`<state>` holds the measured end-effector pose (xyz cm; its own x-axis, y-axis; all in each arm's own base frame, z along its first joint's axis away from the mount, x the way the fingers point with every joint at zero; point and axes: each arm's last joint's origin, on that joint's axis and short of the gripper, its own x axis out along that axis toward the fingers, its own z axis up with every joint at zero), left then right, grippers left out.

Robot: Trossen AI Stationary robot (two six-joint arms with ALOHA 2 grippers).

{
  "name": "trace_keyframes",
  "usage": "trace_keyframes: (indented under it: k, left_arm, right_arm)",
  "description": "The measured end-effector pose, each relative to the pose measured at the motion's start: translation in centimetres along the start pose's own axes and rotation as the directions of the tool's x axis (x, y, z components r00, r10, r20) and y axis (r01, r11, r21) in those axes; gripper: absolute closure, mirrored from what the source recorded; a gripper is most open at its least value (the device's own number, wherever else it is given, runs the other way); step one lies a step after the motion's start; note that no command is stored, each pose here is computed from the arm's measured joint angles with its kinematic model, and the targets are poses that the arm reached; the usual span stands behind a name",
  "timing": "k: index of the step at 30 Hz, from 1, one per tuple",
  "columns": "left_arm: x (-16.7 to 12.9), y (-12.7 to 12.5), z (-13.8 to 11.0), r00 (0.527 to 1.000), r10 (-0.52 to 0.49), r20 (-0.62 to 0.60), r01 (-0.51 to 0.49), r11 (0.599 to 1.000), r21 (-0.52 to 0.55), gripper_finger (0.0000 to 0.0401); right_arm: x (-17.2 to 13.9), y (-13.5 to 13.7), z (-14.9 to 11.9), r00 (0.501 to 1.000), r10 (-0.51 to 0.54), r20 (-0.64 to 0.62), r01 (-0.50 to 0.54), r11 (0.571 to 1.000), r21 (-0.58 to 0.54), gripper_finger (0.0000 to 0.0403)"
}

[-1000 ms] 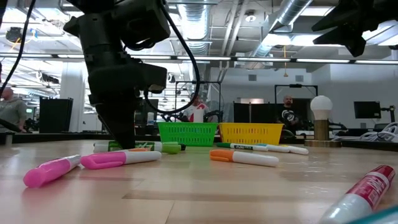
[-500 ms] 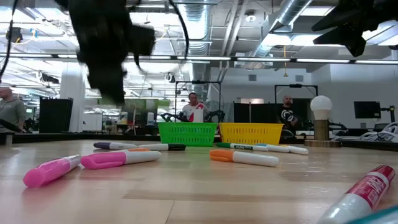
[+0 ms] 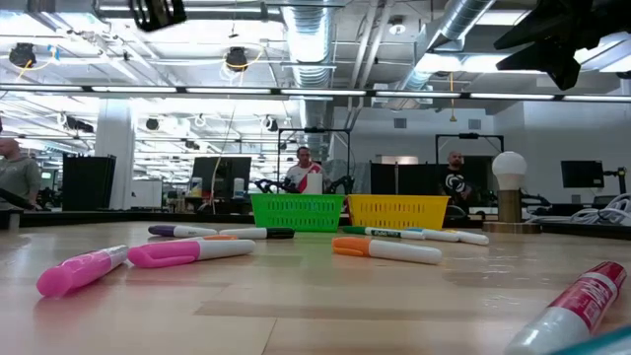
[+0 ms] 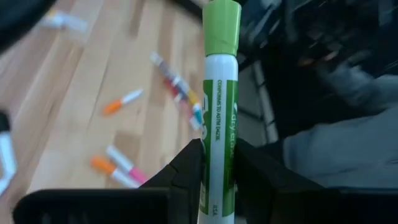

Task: Pick & Place Markers
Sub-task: Put the light green highlighter in the blue bin

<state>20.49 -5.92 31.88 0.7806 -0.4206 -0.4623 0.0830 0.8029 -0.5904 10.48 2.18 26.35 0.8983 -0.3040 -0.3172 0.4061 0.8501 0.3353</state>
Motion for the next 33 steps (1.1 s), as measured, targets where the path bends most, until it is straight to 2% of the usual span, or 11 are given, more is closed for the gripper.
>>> trace_keyframes:
  k: [4, 8, 14, 19, 22, 25, 33]
  left_arm:
    - [-1.5, -0.8, 0.7, 0.991, -0.053, 0.119, 0.050, 0.998, 0.034, 0.0326]
    - [-2.3, -1.3, 1.5, 0.968, -0.050, 0.247, 0.031, 0.996, 0.080, 0.0321]
    - [-2.9, -1.8, 3.0, 0.912, -0.108, 0.395, 0.020, 0.975, 0.220, 0.0324]
    - [-3.5, -1.6, 4.2, 0.859, -0.135, 0.494, -0.027, 0.951, 0.308, 0.0322]
    - [-3.8, -1.0, 4.7, 0.839, -0.069, 0.540, -0.123, 0.942, 0.312, 0.0324]
    - [-4.1, -0.2, 5.1, 0.798, 0.034, 0.602, -0.261, 0.919, 0.294, 0.0324]
    - [-4.8, 2.0, 6.3, 0.689, 0.228, 0.688, -0.539, 0.796, 0.276, 0.0323]
  right_arm:
    - [0.0, 0.0, 0.0, 1.000, 0.000, 0.000, 0.000, 1.000, 0.000, 0.0241]
    - [0.0, 0.0, 0.0, 1.000, 0.000, 0.000, 0.000, 1.000, 0.000, 0.0241]
    - [0.0, 0.0, 0.0, 1.000, 0.000, 0.000, 0.000, 1.000, 0.000, 0.0241]
    - [0.0, 0.0, 0.0, 1.000, 0.000, 0.000, 0.000, 1.000, 0.000, 0.0241]
    - [0.0, 0.0, 0.0, 1.000, 0.000, 0.000, 0.000, 1.000, 0.000, 0.0241]
    - [0.0, 0.0, 0.0, 1.000, -0.001, 0.000, 0.001, 1.000, 0.000, 0.0241]
    - [0.0, 0.0, 0.0, 1.000, 0.000, 0.000, 0.000, 1.000, 0.000, 0.0241]
